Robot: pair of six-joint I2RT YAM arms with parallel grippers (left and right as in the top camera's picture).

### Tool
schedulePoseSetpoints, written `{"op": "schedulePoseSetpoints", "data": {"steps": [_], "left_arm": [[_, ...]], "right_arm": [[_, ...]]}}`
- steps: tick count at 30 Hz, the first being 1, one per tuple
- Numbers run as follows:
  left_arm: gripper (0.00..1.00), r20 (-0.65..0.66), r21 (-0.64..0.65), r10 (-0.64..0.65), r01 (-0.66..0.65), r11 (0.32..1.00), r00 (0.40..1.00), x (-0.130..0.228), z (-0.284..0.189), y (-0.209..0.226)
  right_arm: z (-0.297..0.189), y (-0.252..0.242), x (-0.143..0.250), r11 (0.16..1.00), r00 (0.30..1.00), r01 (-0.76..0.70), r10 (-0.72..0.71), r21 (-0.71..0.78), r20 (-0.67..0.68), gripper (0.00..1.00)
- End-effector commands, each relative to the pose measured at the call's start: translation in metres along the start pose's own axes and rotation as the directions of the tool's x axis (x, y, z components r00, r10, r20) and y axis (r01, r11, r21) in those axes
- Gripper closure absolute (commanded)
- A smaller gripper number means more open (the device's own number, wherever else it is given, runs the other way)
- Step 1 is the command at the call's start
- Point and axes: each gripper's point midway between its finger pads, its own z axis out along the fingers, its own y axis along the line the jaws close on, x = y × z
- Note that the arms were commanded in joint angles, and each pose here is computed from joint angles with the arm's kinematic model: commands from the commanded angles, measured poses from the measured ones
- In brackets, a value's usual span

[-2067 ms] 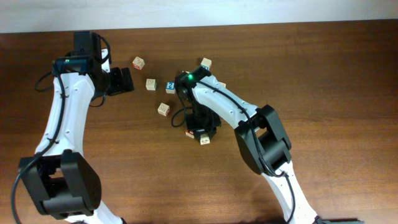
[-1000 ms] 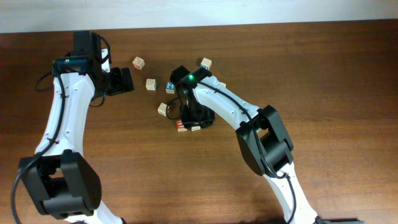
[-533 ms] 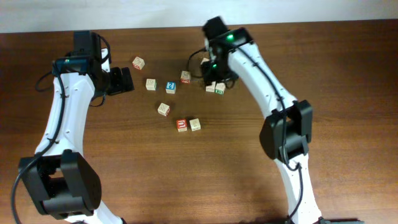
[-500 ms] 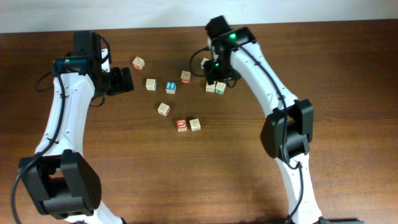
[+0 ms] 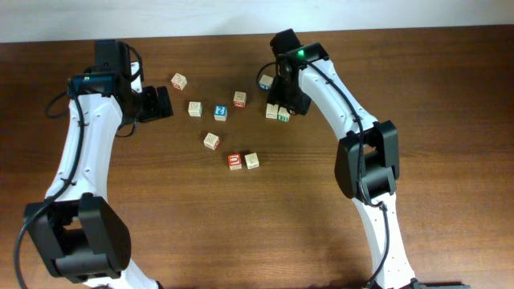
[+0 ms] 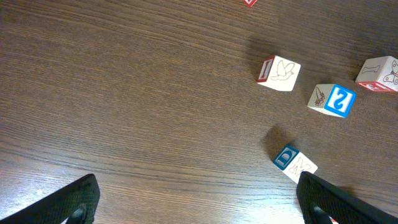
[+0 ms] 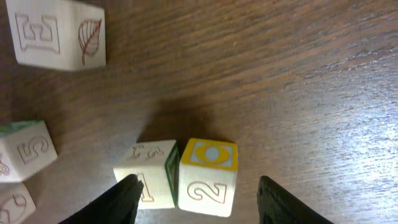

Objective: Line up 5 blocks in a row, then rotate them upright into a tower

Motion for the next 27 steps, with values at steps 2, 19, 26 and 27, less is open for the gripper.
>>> {"op": "schedulePoseSetpoints", "data": {"steps": [2, 19, 26, 27], "left_arm": [[0.01, 0.012, 0.001, 0.017, -0.017, 1.000, 1.000, -0.006, -0.001, 0.000], [0.01, 0.012, 0.002, 0.017, -0.017, 1.000, 1.000, -0.006, -0.001, 0.000], [0.01, 0.012, 0.002, 0.017, -0.017, 1.000, 1.000, -0.006, -0.001, 0.000], [0.01, 0.012, 0.002, 0.017, -0.017, 1.000, 1.000, -0.006, -0.001, 0.000]], "right_arm": [[0.014, -0.012, 0.001, 0.997, 1.000, -0.031, 0.030, 0.064, 0.009, 0.46], [0.033, -0.037, 0.039, 0.979, 0.975, 0.171, -0.152, 0.109, -0.162, 0.73], [0.020, -0.024, 0.098, 0.940, 0.868, 0.340, -0.325, -0.029, -0.374, 0.75], [0.019, -0.021, 0.104, 0.936, 0.860, 0.351, -0.334, -0.027, -0.385, 0.74]]}}
